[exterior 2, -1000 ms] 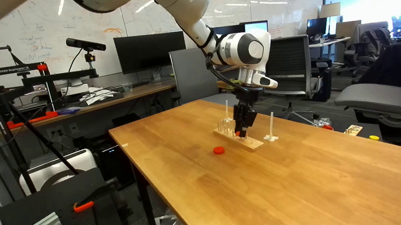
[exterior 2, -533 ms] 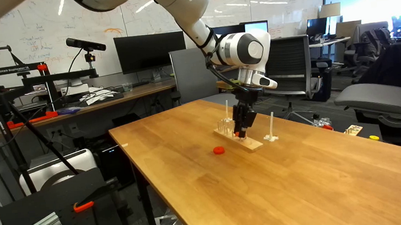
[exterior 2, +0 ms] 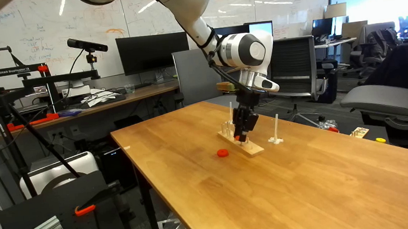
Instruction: Pick up the orange ring on the right and put it on the wooden stand
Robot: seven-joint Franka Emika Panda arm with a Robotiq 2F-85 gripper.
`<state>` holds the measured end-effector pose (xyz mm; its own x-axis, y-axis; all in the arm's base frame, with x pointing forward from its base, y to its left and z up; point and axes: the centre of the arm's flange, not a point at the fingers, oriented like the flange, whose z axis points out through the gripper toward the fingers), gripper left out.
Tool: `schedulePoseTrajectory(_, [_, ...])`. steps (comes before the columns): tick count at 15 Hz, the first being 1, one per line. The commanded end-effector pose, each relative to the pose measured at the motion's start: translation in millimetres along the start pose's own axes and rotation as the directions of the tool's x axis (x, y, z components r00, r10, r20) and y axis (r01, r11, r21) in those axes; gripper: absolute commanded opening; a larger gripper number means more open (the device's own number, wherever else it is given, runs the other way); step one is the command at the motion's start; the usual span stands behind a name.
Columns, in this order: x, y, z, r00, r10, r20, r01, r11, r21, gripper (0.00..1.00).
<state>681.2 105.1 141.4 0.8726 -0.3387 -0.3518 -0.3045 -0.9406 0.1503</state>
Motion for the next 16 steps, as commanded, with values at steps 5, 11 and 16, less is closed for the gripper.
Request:
schedulePoseTrajectory(5, [-28.0, 10.4, -12.5, 0.999, -0.044, 0.000, 0.044, 0.999, 0.011, 0.17])
schedulePoseTrajectory(11, [-21.6, 8.1, -12.9, 0.999, -0.032, -0.006, 0.032, 0.999, 0.014, 0.17])
schedulePoseTrajectory(16, [-15.4, 4.9, -11.0, 1.000, -0.023, -0.010, 0.023, 1.000, 0.012, 0.17])
